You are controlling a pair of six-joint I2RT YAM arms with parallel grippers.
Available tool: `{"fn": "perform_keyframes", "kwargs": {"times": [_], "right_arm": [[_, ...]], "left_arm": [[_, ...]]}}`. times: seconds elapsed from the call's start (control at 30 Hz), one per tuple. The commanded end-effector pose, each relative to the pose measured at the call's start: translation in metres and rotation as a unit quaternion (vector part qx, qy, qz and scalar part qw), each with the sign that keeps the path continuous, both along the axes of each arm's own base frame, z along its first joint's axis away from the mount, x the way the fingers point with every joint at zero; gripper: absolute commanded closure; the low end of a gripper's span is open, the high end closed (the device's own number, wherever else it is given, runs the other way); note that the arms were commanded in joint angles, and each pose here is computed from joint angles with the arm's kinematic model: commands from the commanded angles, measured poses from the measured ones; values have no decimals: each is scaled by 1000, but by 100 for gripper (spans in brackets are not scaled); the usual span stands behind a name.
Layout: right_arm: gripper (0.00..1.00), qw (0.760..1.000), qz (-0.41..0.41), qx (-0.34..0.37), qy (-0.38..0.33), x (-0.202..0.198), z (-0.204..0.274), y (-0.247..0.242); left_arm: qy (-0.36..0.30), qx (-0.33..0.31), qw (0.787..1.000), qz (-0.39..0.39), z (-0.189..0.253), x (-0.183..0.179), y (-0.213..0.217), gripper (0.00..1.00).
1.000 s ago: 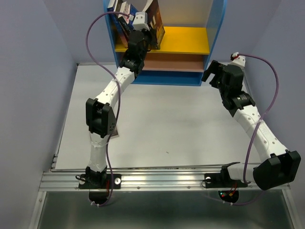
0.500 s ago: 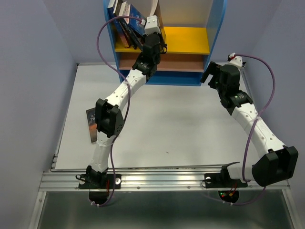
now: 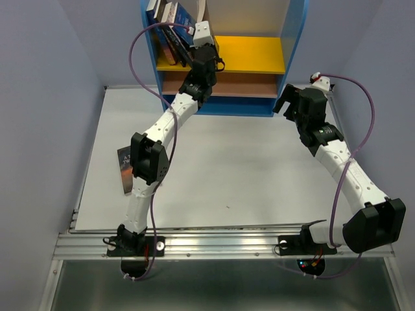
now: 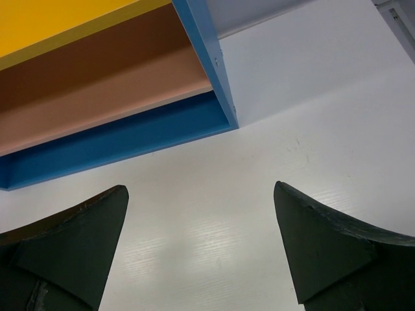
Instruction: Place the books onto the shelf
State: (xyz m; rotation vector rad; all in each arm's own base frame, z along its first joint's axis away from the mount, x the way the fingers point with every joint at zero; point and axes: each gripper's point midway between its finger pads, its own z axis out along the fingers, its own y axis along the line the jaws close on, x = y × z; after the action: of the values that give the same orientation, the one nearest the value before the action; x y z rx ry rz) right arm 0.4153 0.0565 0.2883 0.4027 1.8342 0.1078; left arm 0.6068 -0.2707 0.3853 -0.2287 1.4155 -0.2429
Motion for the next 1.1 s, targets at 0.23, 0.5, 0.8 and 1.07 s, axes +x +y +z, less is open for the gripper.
{"fn": "perform_keyframes", "kwargs": {"times": [0.23, 0.5, 0.8, 1.07], "right_arm": [[0, 1000, -15, -4, -22, -4, 17, -8], [0, 1000, -10, -2, -19, -4, 14, -6], [0, 1000, -1, -1, -12, -1, 9, -2], [0, 1000, 4, -3, -7, 1, 5, 0]], "left_arm": [[-3, 22, 995, 102, 25, 12, 86, 100], [6, 25, 997, 78, 19, 18, 89, 54], [0, 14, 997, 77, 32, 7, 92, 45], [-18, 2, 994, 112, 56, -11, 102, 76]]}}
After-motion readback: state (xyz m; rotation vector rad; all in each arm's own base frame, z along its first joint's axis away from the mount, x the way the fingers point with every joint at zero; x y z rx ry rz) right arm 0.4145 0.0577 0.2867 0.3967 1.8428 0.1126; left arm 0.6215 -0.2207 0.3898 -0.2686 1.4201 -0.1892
